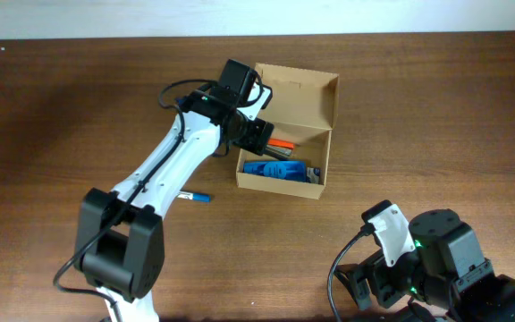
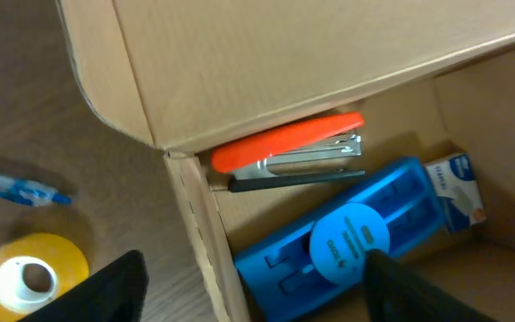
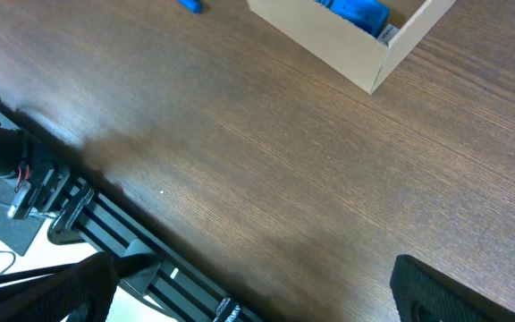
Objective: Pack container
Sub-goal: 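Lower the red stapler into the box beside the dispenser, then release the stapler and withdraw the left gripper toward the tape roll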
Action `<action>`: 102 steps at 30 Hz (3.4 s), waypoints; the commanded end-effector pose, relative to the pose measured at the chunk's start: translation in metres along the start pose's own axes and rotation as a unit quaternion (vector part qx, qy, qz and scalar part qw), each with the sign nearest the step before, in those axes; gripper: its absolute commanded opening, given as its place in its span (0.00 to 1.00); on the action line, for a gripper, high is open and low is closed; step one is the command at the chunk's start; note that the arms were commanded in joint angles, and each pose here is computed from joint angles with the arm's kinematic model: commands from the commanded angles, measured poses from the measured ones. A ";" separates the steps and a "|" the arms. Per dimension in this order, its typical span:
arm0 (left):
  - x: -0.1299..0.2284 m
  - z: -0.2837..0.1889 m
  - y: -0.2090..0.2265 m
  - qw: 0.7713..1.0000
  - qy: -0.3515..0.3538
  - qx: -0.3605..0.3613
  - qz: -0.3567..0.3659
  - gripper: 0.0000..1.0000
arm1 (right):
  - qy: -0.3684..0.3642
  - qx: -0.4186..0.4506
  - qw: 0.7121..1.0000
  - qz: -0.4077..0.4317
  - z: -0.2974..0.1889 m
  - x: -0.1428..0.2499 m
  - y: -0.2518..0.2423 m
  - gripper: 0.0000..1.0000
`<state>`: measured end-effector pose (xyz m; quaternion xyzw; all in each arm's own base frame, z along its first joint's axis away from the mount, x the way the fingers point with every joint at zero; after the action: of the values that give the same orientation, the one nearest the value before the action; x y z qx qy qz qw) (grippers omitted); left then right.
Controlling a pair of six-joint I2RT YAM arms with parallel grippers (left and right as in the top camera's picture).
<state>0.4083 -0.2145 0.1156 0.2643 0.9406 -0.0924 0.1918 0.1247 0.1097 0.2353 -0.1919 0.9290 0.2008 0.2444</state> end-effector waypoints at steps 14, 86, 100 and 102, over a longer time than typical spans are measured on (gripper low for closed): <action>0.026 0.021 0.015 0.998 0.048 -0.036 -0.034 0.38 | -0.008 -0.002 1.000 -0.004 -0.004 -0.003 0.002 0.99; 0.029 -0.143 0.101 0.961 -0.064 -0.221 -0.152 0.33 | -0.008 -0.002 1.000 -0.004 -0.004 -0.003 0.002 0.99; 0.050 -0.110 0.131 0.985 -0.037 -0.141 -0.091 0.41 | -0.008 -0.002 1.000 -0.004 -0.004 -0.003 0.002 0.99; 0.056 -0.090 0.133 0.986 -0.028 -0.135 -0.092 0.41 | -0.008 -0.002 1.000 -0.004 -0.004 -0.003 0.002 0.99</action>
<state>0.4093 -0.0467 0.1960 0.1237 0.9540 0.0269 0.2718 0.1248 0.1097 0.2354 -0.1915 0.9291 0.2008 0.2445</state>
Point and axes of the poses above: each gripper's point midway between its finger pads, its own z axis out along the fingers, its own y axis along the line the jaws close on, x = y × z, the point moved 1 cm from there along -z, back along the fingers, and after that the axes turned 5 degrees about z, right-handed, at the moved point
